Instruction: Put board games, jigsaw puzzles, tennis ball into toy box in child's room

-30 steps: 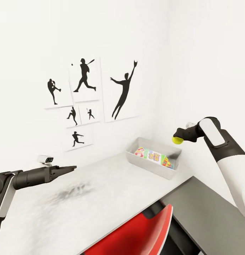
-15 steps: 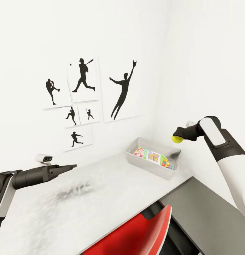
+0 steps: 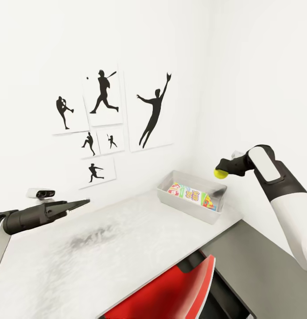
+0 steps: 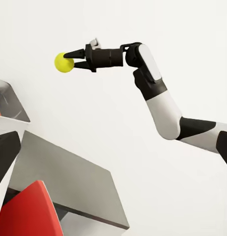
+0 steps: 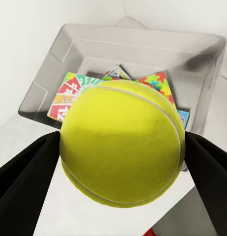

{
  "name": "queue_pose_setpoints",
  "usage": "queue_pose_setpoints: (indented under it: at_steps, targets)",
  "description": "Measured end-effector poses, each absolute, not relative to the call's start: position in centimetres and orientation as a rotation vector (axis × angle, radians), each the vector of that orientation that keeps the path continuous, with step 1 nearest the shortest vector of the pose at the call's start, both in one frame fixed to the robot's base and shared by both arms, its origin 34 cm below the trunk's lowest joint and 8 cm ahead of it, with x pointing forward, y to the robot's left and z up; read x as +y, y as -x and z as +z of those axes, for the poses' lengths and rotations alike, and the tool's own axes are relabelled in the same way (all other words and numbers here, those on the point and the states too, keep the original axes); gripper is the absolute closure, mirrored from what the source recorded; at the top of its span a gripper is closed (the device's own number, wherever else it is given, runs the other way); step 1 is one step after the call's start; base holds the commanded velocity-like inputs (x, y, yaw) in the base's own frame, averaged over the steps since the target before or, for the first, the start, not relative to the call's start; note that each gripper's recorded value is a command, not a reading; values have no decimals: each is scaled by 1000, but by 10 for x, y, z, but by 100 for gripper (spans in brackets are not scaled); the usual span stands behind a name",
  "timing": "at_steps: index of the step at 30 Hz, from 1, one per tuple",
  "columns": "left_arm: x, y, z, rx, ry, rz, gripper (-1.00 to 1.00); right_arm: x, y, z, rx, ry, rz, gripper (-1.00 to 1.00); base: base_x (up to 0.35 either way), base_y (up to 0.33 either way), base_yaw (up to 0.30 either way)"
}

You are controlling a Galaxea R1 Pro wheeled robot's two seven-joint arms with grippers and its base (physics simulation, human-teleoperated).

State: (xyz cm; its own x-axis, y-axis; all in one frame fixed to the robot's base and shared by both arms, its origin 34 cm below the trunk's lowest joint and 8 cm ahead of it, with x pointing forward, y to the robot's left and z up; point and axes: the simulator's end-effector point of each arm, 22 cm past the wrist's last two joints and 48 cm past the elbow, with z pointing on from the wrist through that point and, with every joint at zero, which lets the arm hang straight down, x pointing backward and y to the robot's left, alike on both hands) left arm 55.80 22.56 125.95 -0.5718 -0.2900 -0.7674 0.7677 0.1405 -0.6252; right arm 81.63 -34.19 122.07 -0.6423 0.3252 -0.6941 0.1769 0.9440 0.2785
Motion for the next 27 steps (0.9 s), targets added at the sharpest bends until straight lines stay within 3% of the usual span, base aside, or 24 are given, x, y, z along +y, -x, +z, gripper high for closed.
queue_pose_setpoints:
  at_steps: [27]
  targets:
    - [203, -621, 1306, 1532, -578, -1595, -100, -355, -830, 1180, 2383, -438, 183, 100, 0, 0, 60]
